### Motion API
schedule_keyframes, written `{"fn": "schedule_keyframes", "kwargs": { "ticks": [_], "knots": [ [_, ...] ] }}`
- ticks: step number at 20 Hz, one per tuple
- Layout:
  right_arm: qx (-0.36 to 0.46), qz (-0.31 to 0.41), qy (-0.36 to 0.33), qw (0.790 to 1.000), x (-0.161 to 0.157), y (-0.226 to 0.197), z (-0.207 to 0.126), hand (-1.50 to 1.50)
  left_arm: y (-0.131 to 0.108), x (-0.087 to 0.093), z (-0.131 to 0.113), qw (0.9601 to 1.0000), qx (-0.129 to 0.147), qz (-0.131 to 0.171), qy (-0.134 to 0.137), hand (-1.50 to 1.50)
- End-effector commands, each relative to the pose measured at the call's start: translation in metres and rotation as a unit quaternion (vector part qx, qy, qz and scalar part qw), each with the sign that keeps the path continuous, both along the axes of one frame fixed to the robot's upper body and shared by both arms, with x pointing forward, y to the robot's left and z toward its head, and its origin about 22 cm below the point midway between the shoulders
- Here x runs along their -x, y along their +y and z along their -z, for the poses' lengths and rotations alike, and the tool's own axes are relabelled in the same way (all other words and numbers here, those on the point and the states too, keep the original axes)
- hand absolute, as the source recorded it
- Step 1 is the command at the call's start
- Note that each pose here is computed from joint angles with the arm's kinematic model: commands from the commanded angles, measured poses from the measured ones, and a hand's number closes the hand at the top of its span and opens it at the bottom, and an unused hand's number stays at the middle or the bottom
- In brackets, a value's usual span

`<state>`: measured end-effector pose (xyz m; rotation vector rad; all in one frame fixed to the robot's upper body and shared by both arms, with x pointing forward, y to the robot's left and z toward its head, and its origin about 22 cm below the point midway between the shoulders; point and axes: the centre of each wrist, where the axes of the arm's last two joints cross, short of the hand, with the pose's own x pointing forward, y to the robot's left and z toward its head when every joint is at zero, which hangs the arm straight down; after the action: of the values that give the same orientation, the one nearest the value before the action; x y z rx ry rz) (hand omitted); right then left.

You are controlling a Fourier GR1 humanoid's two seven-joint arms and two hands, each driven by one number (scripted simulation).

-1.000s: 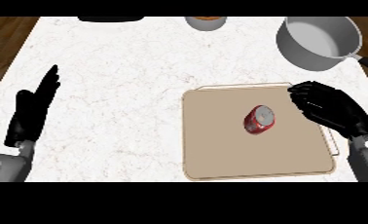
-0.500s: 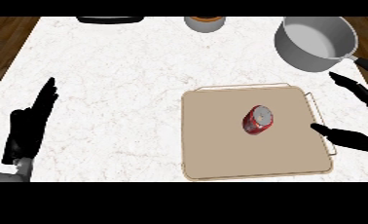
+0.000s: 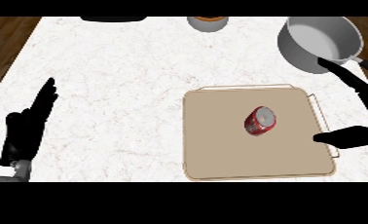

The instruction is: Pick the can from the tray and place it in the pot

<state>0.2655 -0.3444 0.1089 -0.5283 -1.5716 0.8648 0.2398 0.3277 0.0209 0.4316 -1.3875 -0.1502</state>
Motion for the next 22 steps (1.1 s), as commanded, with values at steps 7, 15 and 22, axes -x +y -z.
{"fn": "schedule_keyframes", "kwargs": {
  "ticks": [7, 15, 22],
  "knots": [
    [0.202, -0.046, 0.183, 0.961, -0.029, 0.053, -0.04, -1.5, -0.001, 0.001, 0.004, 0.9999, 0.003, 0.015, -0.002, 0.0],
    [0.244, -0.089, 0.285, 0.923, -0.041, 0.119, -0.031, -1.5, 0.006, 0.006, -0.001, 1.0, -0.001, 0.006, 0.003, 0.0],
    [0.269, -0.091, 0.297, 0.912, -0.062, 0.139, -0.019, -1.5, 0.003, -0.009, 0.001, 1.0, 0.0, -0.009, 0.0, 0.0]
  ]
}}
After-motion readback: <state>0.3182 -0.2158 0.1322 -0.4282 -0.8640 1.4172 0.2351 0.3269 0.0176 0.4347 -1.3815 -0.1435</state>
